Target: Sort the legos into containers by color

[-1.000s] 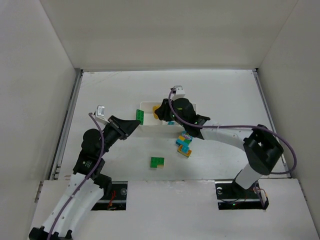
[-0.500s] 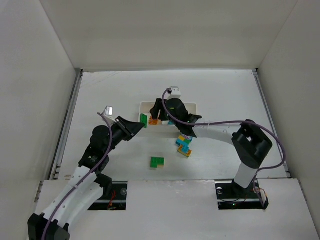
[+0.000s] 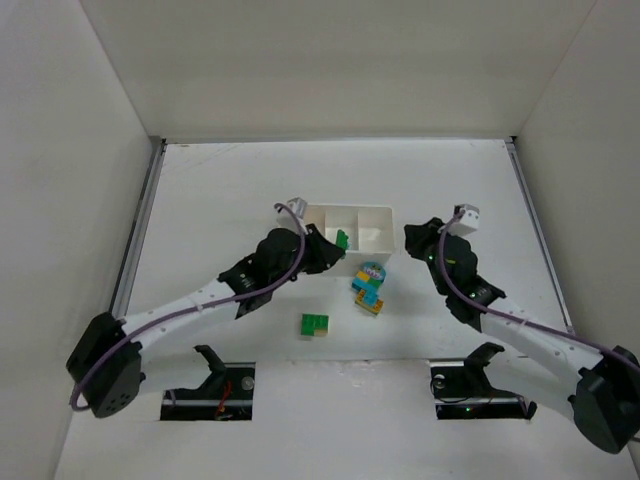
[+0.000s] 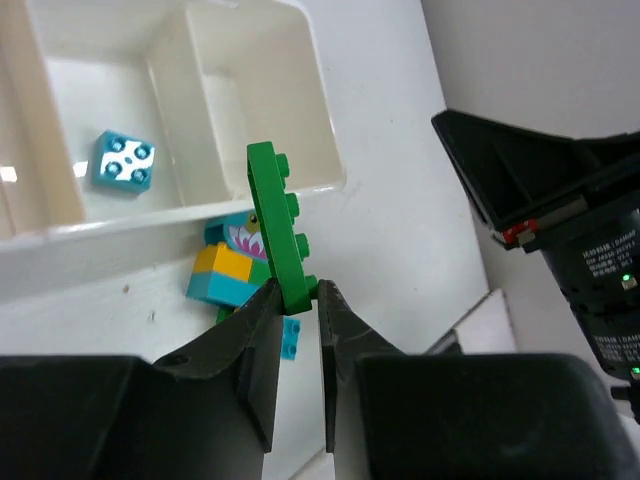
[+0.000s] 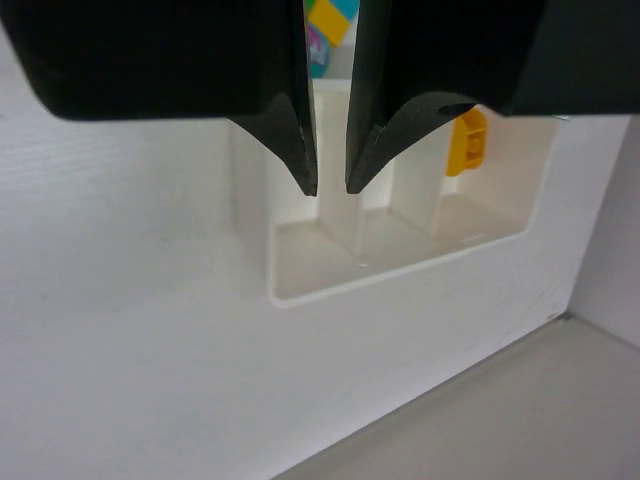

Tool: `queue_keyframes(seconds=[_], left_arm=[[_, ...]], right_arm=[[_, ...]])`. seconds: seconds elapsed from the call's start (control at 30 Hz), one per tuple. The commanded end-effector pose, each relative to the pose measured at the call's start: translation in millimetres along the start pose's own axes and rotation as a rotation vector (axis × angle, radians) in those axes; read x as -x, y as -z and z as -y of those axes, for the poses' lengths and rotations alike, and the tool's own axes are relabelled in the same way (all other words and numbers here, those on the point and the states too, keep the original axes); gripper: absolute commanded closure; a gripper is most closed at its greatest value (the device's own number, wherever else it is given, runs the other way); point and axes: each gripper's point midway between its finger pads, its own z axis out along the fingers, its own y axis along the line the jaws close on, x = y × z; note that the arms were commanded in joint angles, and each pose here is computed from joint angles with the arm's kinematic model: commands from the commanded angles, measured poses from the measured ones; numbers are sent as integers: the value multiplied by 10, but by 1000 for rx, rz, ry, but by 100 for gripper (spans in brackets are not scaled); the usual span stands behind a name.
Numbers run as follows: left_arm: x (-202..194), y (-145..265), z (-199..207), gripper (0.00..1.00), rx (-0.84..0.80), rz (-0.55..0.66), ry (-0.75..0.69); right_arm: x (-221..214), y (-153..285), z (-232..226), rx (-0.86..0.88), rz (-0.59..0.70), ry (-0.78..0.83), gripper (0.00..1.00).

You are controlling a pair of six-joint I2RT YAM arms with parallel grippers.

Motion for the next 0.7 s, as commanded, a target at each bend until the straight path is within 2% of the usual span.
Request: queue_keyframes(seconds=[0.0,0.17,0.33,0.57,0.63,0.67], left_arm=[[309,-242,370,90,-6,142,-150],[298,-710,416,90,81,156,-256],[246,-1146,480,90,105,115,-294],[110,-1451,502,90,105,59,-285],[62,-1524,473,88,113,44,-285],[35,-1554,448,83,121,36,-283]], right_arm=[[52,117,319,-71,50,-26,76],[-1,236,437,-70,57,-37,72],[0,322,409,-37,62,-44,71],[-20,449,378,1,63,-84,69],[-60,449,374,-3,46,-74,69],[-91,442,359,-6,30,-67,69]])
